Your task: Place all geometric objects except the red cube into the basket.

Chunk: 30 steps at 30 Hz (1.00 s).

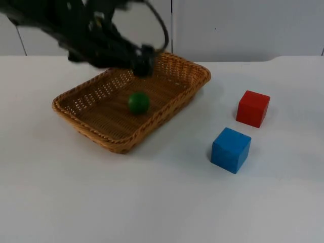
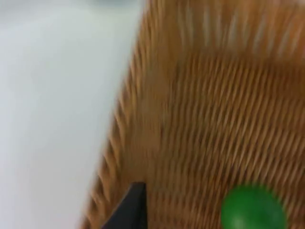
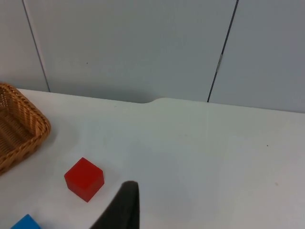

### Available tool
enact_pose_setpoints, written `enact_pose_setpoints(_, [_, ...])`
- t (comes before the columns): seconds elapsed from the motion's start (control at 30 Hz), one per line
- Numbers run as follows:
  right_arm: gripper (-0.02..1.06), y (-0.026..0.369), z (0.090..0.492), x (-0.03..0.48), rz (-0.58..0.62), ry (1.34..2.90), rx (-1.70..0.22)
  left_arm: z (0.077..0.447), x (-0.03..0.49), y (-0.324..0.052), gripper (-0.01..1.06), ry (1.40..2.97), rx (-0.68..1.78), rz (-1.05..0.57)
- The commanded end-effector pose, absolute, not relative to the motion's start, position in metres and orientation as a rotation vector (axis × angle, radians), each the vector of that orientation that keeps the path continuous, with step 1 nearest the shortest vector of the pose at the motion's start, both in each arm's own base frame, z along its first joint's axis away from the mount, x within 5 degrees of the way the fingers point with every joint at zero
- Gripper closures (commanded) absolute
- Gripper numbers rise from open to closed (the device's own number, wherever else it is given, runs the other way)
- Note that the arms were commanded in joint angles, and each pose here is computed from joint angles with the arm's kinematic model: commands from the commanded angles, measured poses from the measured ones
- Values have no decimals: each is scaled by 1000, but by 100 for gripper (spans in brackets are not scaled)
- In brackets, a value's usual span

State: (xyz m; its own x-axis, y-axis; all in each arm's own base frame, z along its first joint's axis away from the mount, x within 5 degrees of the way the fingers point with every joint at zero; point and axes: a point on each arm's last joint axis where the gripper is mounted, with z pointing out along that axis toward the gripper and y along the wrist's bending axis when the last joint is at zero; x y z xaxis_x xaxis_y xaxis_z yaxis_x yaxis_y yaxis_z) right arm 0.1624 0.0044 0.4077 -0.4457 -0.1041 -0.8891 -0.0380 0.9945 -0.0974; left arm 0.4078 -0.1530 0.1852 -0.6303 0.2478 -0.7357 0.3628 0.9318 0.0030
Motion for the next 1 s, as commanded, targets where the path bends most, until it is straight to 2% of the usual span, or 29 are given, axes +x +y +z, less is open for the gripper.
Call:
enact_pose_setpoints(0.0, [0,5,413,162,-83,2000,-118,229,399,-150,0,2200,424,-191])
enact_pose_setpoints(0.07, [0,5,413,162,-82,1996,-118,269,385,-143,0,2141,436,-178])
enact_pose_setpoints(0.1, [0,5,413,162,-82,1996,-118,269,385,-143,0,2141,436,-178])
enact_pose_setpoints(0.23, [0,5,414,163,-81,1979,-118,335,346,-121,0,2089,462,-116])
enact_pose_setpoints(0.3, [0,5,415,163,-81,1974,-118,348,336,-114,0,2082,449,-111])
enact_pose_setpoints(0.4, [0,5,413,165,-103,1983,-153,399,298,-93,0,1957,390,-103])
enact_pose_setpoints(0.53, [0,6,409,171,-102,2008,-156,427,264,-67,0,1941,257,-69])
enact_pose_setpoints(0.7, [0,11,402,181,-19,2049,-135,435,230,-32,0,1955,131,115])
enact_pose_setpoints(0.8, [0,16,396,187,8,2090,-182,426,215,-20,0,1933,73,134])
enact_pose_setpoints(0.97, [0,49,375,202,79,2207,-407,369,190,-3,0,2018,-57,72])
